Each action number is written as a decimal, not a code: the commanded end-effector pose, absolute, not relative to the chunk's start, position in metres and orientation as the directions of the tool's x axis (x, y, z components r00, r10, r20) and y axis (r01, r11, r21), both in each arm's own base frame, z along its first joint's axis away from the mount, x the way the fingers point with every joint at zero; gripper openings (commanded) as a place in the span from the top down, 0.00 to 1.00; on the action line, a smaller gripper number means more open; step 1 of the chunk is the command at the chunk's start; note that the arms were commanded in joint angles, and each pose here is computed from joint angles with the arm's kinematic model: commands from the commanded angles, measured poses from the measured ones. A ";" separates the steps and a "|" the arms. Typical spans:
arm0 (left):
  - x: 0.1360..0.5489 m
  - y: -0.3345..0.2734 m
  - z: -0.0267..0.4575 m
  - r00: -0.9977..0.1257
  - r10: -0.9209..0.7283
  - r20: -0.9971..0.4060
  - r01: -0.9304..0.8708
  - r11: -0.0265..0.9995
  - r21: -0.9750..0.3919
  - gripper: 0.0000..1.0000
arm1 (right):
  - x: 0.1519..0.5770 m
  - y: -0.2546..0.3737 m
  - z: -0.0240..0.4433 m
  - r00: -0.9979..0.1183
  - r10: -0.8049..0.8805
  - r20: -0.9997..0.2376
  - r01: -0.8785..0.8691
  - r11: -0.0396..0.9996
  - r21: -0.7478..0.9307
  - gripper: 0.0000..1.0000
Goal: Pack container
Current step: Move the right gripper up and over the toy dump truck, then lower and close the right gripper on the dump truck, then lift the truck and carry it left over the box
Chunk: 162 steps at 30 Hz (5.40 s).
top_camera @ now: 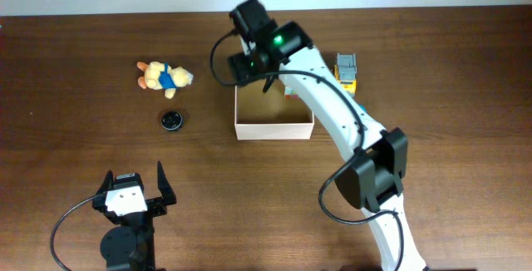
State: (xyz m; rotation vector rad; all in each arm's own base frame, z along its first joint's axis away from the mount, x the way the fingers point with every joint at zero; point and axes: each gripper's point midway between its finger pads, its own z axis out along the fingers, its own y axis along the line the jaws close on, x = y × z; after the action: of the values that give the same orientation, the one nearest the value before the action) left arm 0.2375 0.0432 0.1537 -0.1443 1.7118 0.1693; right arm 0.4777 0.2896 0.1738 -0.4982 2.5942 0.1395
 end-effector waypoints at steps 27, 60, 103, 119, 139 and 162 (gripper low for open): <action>0.238 0.044 0.152 -0.148 -0.005 -0.989 -0.200 0.979 0.025 0.01 | 0.529 0.046 0.133 -0.941 0.057 -0.332 0.052 0.998 0.024 0.05; 0.238 0.044 0.152 -0.148 -0.005 -0.989 -0.200 0.979 0.025 0.01 | 0.537 0.084 0.085 -0.940 -0.032 -0.341 -0.046 0.998 0.033 0.14; 0.238 0.044 0.152 -0.148 -0.005 -0.989 -0.200 0.979 0.025 0.01 | 0.523 0.061 0.050 -0.955 0.068 -0.289 0.087 0.995 -0.053 0.45; 0.238 0.044 0.152 -0.147 -0.005 -0.989 -0.200 0.979 0.025 0.01 | 0.531 0.061 0.047 -0.946 0.069 -0.318 0.091 0.994 -0.055 0.53; 0.238 0.044 0.152 -0.148 -0.005 -0.989 -0.200 0.979 0.025 0.01 | 0.529 0.060 0.035 -0.953 0.067 -0.295 0.089 0.994 -0.061 0.66; 0.238 0.044 0.152 -0.147 -0.004 -0.989 -0.200 0.979 0.025 0.01 | 0.566 0.064 0.112 -0.887 0.047 -0.459 0.076 0.996 -0.044 0.66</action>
State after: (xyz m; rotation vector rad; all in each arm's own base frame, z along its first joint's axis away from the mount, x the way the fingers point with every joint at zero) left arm 0.2375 0.0431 0.1537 -0.1440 1.7118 0.1690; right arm 0.5541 0.0685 0.0825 0.0830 2.7354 -0.0655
